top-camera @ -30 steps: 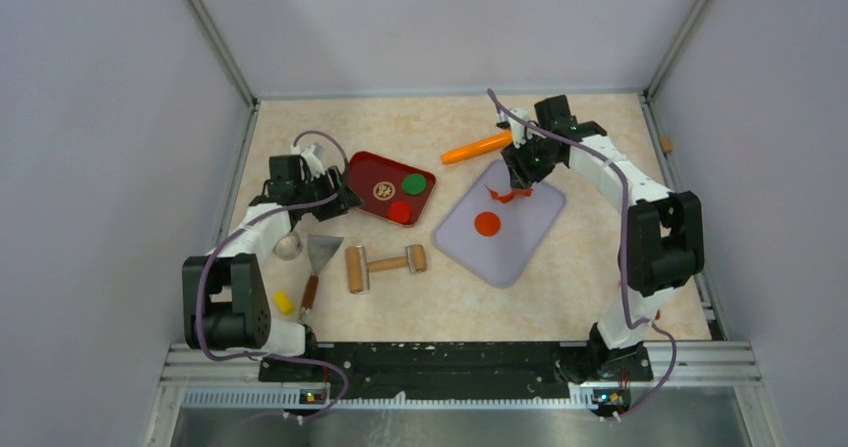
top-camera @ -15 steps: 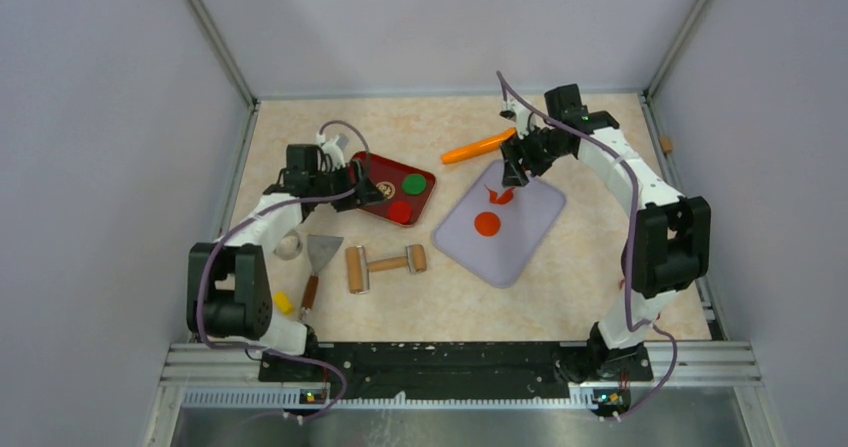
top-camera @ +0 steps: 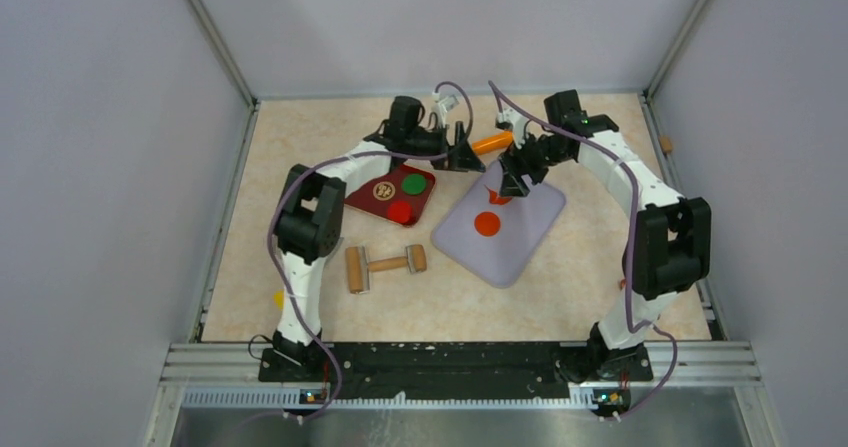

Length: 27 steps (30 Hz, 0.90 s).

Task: Roll out the dumpling wrappers from the dough

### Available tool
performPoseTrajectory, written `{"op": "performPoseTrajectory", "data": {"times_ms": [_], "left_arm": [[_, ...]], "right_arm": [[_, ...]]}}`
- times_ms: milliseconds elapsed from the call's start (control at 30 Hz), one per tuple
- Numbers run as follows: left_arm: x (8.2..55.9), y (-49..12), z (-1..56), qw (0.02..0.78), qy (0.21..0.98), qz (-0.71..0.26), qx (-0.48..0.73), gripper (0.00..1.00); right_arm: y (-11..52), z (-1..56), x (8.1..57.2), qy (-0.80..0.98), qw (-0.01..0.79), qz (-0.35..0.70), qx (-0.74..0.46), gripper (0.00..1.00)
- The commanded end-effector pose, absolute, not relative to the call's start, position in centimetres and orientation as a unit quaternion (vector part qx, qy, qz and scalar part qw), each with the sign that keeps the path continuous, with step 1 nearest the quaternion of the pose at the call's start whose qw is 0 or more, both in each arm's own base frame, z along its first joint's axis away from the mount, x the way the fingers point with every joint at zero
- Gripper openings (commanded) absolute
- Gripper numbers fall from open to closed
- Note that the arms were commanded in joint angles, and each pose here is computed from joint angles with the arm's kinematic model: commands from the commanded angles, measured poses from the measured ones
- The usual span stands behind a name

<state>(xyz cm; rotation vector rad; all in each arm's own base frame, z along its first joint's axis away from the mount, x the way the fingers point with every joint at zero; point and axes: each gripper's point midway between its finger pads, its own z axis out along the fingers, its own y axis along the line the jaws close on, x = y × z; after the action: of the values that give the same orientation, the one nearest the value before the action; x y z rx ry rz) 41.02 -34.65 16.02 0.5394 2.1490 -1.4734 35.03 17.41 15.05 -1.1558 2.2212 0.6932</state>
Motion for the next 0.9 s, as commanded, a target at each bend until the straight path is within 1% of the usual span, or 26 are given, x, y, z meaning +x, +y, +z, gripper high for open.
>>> {"op": "performPoseTrajectory", "data": {"times_ms": [0,133,400,533,867], "left_arm": [[40.8,-38.9,17.8,0.227,0.734,-0.596,0.233,0.99],[40.9,-40.6,18.2,0.225,0.71,-0.623,0.239,0.99],[40.6,-43.0,17.0,0.19,0.696,-0.65,0.239,0.99],[40.2,-44.2,16.5,0.183,0.689,-0.655,0.248,0.99],[40.0,-45.9,15.4,0.185,0.701,-0.65,0.229,0.99]], "right_arm": [[17.8,16.6,37.0,0.805,0.299,0.257,-0.444,0.75],[17.6,16.1,36.9,0.809,0.29,0.255,-0.442,0.75],[17.6,15.7,37.4,0.828,0.269,0.259,-0.417,0.75],[17.9,16.4,37.9,0.828,0.285,0.26,-0.407,0.75],[18.1,16.7,37.7,0.834,0.287,0.265,-0.39,0.75]]}}
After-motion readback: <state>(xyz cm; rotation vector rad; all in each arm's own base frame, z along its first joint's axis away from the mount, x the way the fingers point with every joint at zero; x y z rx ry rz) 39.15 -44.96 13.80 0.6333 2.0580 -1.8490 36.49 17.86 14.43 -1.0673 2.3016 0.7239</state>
